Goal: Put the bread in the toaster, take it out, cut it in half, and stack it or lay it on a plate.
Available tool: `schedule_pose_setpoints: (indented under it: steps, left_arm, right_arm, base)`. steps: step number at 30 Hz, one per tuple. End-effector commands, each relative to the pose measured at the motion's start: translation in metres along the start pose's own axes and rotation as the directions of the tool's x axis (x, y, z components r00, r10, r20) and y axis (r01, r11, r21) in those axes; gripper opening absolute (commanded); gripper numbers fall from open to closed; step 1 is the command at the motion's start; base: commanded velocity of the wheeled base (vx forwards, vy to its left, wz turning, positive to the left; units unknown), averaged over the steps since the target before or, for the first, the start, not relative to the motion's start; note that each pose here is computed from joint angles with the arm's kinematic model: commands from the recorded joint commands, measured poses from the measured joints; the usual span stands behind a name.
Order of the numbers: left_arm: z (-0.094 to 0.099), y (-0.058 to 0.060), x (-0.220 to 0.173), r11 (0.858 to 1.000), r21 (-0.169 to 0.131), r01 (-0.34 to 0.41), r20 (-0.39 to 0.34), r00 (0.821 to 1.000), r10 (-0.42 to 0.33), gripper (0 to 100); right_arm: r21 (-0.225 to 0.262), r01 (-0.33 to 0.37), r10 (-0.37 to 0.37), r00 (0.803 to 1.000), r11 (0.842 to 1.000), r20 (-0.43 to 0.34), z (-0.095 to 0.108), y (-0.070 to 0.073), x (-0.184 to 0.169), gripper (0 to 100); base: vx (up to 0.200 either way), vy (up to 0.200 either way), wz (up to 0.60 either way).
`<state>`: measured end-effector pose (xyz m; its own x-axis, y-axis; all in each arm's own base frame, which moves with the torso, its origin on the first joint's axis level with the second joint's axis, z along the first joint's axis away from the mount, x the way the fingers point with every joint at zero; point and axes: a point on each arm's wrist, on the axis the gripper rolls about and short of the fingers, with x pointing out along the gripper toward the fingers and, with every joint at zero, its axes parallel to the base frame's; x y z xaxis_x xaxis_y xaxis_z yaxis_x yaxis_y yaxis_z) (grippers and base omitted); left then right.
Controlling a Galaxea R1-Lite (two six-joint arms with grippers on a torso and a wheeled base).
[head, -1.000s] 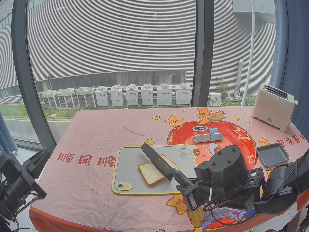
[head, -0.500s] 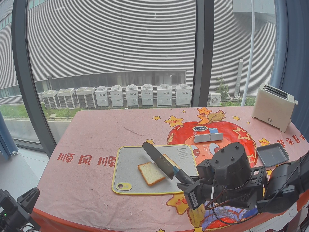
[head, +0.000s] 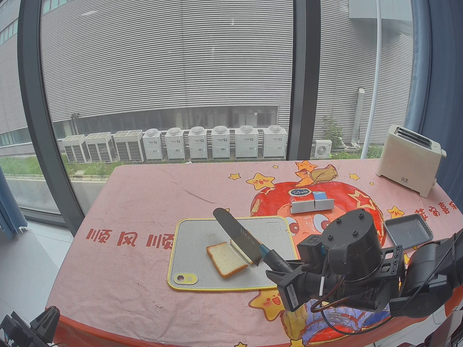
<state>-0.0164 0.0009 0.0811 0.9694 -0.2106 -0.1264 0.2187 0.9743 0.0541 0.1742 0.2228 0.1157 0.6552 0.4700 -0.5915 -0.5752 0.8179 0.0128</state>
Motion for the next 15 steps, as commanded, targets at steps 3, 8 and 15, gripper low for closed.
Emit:
schedule_pose_setpoints:
  steps: [3, 8, 15]
  left_arm:
    - [-0.0032, -0.0005, -0.0016, 1.000, -0.001, -0.011, 0.024, 1.000, 0.011, 0]
    - [-0.0035, -0.0013, -0.0013, 0.998, -0.013, -0.062, 0.033, 0.998, 0.062, 0]
    - [-0.0035, -0.0012, -0.0002, 0.998, -0.002, -0.059, 0.056, 0.997, 0.059, 0]
  right_arm:
    - [-0.002, -0.007, 0.007, 1.000, 1.000, 0.008, 0.0011, 0.0015, -0.0022, 0]
    - [-0.002, -0.010, 0.010, 1.000, 1.000, 0.016, 0.0024, 0.0017, -0.0042, 0]
    - [-0.001, -0.020, 0.020, 0.999, 1.000, 0.042, 0.0038, 0.0025, -0.0074, 0]
  base:
    - [0.000, 0.000, 0.00]
    - [0.000, 0.000, 0.00]
    - [0.000, 0.000, 0.00]
